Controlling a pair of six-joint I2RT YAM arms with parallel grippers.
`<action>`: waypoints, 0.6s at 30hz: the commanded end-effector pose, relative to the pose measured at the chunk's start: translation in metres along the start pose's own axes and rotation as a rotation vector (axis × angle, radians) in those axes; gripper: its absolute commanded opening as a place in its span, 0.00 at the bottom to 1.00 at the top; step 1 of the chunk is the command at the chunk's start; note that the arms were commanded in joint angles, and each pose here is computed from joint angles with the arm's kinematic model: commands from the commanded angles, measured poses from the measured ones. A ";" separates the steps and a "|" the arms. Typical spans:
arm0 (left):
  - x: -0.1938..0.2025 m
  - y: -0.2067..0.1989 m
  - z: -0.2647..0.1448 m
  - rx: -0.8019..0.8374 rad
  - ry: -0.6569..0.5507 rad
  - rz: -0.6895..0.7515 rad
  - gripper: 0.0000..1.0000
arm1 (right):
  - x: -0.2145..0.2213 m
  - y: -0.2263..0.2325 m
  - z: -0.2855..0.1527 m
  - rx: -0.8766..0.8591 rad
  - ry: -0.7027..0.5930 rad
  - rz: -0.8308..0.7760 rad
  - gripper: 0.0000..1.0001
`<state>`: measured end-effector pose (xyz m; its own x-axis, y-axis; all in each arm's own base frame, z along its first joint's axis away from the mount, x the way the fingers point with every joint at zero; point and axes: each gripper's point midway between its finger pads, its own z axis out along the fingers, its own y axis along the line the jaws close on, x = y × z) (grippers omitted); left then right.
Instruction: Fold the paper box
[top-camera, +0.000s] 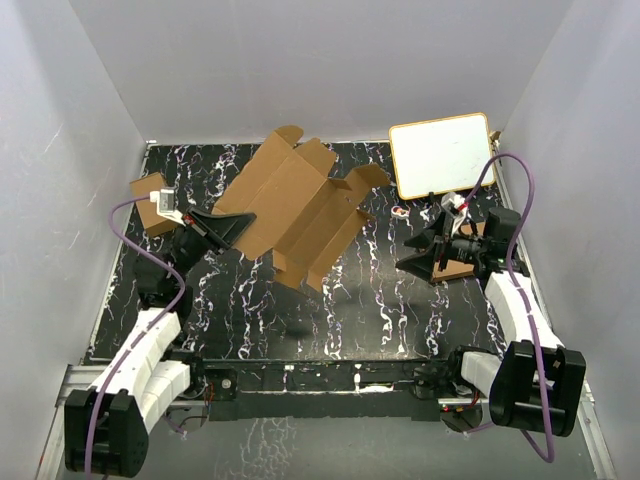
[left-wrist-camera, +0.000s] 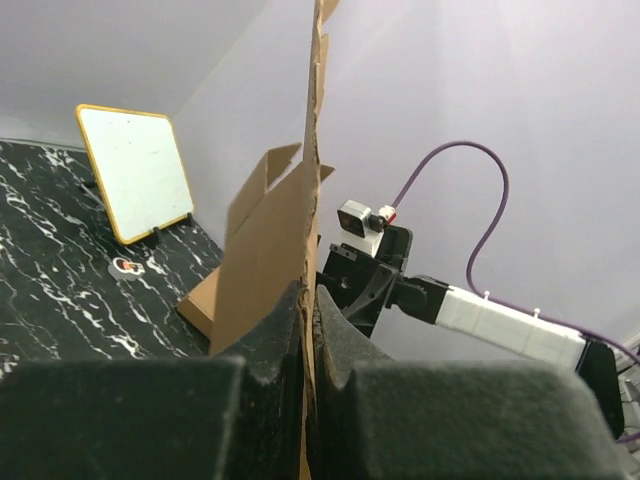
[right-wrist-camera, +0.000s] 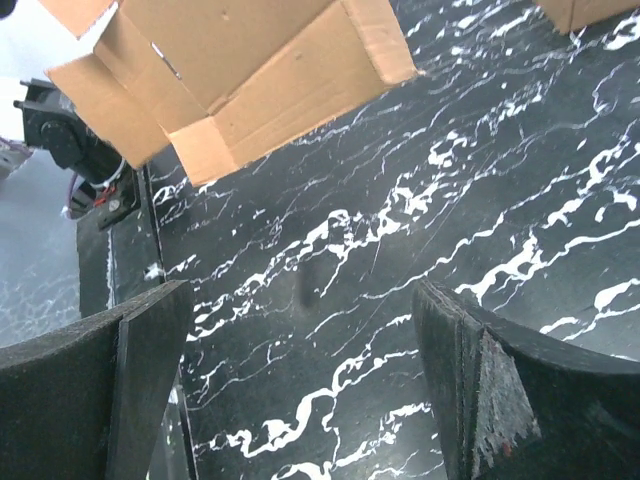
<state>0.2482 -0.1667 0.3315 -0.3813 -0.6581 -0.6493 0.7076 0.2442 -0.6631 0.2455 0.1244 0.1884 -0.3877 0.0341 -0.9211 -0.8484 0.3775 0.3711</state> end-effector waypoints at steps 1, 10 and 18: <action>-0.017 -0.015 0.012 -0.024 -0.114 -0.016 0.00 | -0.038 0.014 -0.001 -0.071 -0.065 -0.137 0.99; 0.001 -0.012 0.041 -0.081 -0.120 -0.015 0.00 | -0.073 0.039 0.011 -0.125 -0.103 -0.080 0.94; 0.028 -0.021 0.076 -0.064 -0.114 -0.080 0.00 | -0.112 0.045 0.056 -0.127 -0.094 -0.006 0.26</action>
<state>0.2692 -0.2336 0.3188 -0.4396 -0.7030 -0.5591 0.5773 0.2558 -0.7754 0.2569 0.1697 0.2762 -0.3748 0.1013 -0.9216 -0.8918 0.2323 0.3882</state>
